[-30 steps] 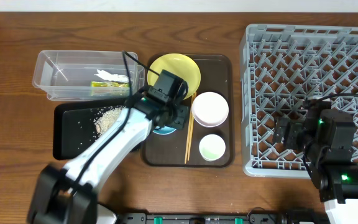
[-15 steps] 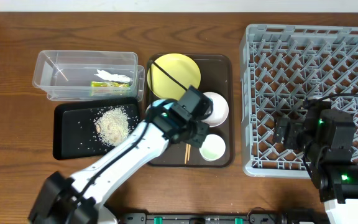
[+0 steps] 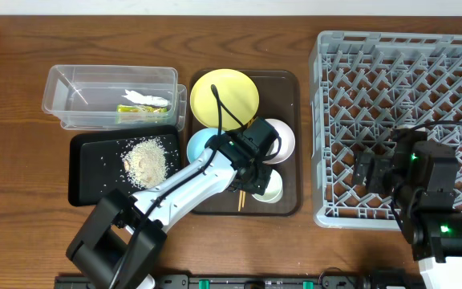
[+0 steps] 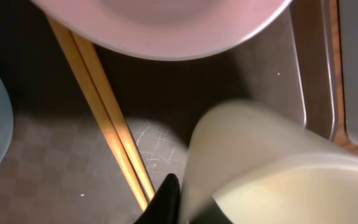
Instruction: Sort waste into correct bins and load items into the dishwasher rack
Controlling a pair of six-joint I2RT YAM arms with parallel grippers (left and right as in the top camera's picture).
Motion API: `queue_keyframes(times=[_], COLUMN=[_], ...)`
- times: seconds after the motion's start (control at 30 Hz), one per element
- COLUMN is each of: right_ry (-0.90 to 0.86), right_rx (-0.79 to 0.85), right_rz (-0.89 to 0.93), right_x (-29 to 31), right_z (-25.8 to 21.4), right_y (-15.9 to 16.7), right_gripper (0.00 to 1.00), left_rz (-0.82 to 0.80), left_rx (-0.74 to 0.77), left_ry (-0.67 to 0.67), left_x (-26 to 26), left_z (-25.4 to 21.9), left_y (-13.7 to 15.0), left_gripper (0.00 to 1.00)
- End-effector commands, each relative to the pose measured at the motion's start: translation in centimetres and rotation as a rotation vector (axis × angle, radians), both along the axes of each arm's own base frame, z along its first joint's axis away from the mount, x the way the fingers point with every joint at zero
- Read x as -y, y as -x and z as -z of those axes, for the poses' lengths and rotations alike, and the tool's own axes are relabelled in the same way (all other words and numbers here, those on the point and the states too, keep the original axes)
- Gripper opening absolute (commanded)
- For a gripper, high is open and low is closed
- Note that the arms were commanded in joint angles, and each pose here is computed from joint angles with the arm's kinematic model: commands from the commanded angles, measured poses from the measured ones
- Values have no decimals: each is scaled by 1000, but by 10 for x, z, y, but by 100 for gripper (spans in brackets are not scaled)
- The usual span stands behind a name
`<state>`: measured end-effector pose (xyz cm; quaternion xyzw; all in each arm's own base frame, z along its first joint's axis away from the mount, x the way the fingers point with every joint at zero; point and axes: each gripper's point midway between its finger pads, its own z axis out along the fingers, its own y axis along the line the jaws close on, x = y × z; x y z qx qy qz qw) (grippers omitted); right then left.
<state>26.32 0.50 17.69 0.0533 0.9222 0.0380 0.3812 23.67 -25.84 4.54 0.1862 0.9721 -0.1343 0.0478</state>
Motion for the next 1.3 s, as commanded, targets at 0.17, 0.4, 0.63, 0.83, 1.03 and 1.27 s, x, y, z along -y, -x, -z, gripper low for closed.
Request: queue_keyframes(times=[0.17, 0.4, 0.63, 0.83, 1.03, 1.27], right_ry=[-5, -42, -292, -436, -564, -626], right_rx=[24, 101, 86, 102, 171, 265], right_rz=[1, -39, -474, -791, -997, -1099], right_x=[-3, -12, -91, -132, -154, -163], right_z=[-9, -22, -21, -22, -25, -34], right_y=[-3, -21, -19, -8, -11, -23], right_gripper=[99, 89, 94, 99, 99, 99], left_rz=[-62, -319, -326, -139, -87, -45], left_rx=[40, 177, 53, -188, -305, -338], left_ry=[54, 252, 779, 1091, 1119, 1112], left_x=[-16, -58, -46, -17, -1, 14], left_z=[-34, -103, -156, -176, -162, -163], left_y=[-11, -62, -104, -97, -86, -73], left_gripper=[6, 6, 6, 6, 6, 6])
